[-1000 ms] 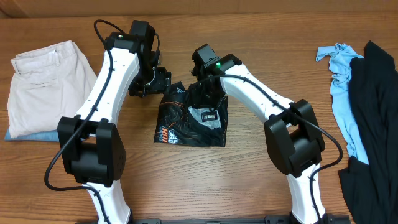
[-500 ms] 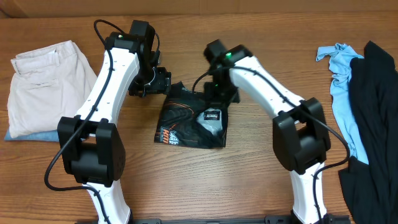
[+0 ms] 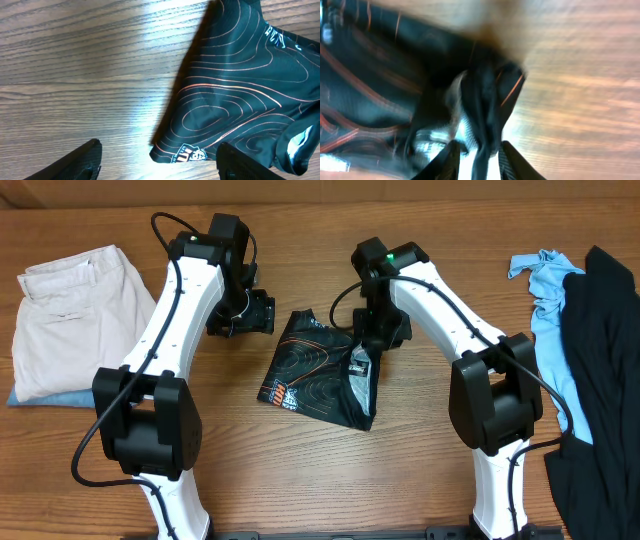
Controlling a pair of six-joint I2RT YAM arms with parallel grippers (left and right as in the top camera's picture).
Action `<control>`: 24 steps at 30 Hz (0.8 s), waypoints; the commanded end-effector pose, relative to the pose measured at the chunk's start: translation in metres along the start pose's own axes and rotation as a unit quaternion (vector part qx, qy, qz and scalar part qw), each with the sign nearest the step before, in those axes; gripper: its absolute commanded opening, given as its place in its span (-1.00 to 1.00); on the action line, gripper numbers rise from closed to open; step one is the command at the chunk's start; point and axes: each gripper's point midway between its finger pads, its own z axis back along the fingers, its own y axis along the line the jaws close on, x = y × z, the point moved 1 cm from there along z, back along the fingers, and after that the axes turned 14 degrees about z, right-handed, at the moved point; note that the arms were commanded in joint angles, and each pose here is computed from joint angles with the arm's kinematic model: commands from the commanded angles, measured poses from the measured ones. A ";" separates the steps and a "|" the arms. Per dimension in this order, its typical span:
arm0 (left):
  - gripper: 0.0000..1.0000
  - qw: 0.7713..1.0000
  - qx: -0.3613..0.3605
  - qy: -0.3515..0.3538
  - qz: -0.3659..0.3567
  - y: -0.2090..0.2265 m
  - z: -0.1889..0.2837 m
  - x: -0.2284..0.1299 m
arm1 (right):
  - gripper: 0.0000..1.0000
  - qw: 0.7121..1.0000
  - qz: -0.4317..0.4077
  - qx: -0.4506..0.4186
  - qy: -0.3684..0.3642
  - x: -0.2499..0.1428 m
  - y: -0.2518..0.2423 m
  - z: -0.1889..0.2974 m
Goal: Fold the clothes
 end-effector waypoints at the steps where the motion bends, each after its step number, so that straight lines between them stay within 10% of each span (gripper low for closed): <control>1: 0.53 1.000 0.003 -0.005 -0.010 0.001 0.000 0.006 | -0.40 0.995 0.058 0.077 -0.015 -0.005 0.030 0.024; 17: 0.54 1.000 0.001 -0.010 -0.010 0.000 0.000 0.008 | -0.25 0.988 0.088 0.114 -0.056 0.012 0.046 0.000; 24: 0.54 1.000 0.001 -0.010 -0.011 0.000 0.000 0.008 | -0.92 0.998 0.009 0.038 -0.041 0.007 0.007 -0.008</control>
